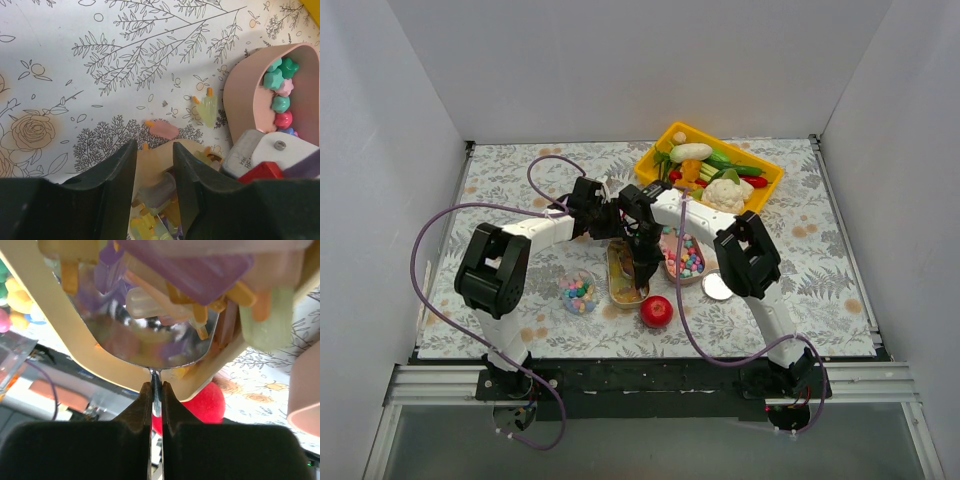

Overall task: Pack the candies
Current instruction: Scoop the fake candies from the storage box.

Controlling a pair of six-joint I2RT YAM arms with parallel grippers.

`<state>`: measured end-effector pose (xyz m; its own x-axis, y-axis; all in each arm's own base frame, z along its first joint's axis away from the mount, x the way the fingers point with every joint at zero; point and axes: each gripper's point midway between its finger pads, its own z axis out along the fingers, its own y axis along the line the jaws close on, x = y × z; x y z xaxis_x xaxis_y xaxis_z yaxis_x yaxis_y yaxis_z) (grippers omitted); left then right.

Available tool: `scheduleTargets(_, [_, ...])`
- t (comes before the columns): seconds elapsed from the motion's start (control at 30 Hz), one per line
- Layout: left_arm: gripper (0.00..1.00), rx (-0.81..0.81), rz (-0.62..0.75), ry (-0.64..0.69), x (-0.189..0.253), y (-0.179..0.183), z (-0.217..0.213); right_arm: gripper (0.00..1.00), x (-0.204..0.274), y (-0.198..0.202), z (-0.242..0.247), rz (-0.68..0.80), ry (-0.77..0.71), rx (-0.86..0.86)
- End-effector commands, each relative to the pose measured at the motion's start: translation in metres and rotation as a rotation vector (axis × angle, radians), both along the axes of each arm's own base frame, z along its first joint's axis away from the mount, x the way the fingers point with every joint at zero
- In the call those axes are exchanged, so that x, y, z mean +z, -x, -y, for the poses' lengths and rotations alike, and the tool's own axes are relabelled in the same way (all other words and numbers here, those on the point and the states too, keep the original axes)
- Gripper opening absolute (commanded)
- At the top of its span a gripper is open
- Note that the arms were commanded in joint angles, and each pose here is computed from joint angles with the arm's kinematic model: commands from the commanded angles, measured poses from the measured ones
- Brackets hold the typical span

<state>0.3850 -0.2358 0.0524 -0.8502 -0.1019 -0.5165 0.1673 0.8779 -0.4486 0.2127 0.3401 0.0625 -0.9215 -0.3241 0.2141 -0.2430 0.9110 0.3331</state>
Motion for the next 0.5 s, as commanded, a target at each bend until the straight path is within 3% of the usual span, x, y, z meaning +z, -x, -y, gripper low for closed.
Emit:
scheduleTargets(0.0, [0.34,-0.031,0.000,0.024,0.020,0.012,0.004,0.01,-0.009,-0.031,0.019,0.207,0.092,0.021])
scheduleTargets(0.47, [0.34,-0.037,-0.013,0.030,0.026,0.016,0.005,0.01,-0.015,-0.022,0.018,0.342,0.068,0.099])
